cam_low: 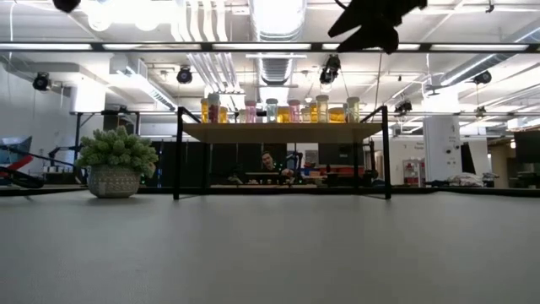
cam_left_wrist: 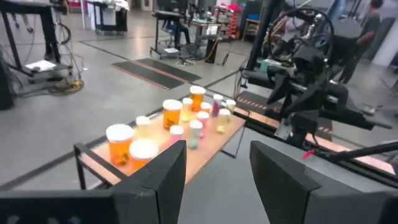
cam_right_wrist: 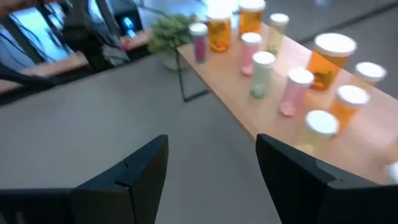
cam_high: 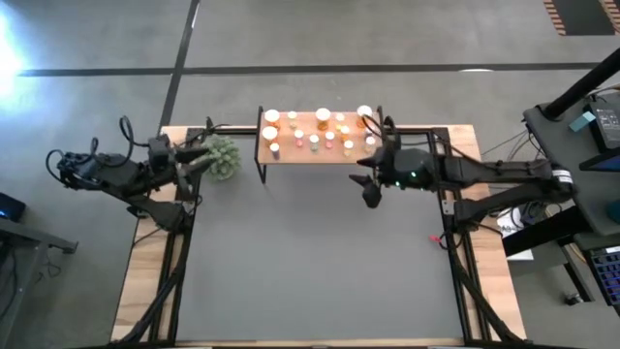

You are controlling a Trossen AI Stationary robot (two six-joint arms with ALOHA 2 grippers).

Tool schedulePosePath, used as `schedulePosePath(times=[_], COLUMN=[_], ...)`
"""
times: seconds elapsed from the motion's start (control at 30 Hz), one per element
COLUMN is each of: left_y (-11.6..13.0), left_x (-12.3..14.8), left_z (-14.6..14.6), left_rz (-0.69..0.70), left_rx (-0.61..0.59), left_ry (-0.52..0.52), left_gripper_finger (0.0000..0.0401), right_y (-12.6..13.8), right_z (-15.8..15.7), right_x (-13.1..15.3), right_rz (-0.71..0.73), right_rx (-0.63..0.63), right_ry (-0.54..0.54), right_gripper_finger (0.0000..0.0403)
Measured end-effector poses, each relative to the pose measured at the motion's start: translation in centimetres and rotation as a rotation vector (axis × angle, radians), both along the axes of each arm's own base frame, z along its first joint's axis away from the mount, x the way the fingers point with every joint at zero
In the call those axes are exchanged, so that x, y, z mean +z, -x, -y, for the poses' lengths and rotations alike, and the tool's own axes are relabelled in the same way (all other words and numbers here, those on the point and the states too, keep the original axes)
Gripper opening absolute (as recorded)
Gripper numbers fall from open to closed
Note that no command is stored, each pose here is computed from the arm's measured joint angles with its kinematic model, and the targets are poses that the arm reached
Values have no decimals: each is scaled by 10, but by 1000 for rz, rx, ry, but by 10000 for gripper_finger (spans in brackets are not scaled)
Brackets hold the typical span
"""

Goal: Pick and place medicine bottles onto shelf by color
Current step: Return to Home Position

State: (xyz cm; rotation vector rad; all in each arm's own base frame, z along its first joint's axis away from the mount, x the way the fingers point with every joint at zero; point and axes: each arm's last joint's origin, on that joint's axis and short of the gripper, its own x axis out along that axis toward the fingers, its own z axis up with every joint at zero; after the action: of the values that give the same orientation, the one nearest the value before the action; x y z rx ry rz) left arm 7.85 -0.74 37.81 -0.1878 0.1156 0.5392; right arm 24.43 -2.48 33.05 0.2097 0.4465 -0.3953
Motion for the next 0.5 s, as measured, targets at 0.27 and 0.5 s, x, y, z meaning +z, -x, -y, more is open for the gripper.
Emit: schedulePosePath(times=[0.27,0.5], left_y=[2,-10], left_x=[-48,-89], left_z=[-1,4], left_rz=[114,243], left_rx=[-1,-4], left_ry=[51,101], left_gripper_finger=[162,162], right_y=[27,53], right_z=[-9,-10], right_x=[-44,-65], right_rz=[196,313], right_rx=[20,-8], right_ry=[-14,-58], right_gripper_finger=[224,224])
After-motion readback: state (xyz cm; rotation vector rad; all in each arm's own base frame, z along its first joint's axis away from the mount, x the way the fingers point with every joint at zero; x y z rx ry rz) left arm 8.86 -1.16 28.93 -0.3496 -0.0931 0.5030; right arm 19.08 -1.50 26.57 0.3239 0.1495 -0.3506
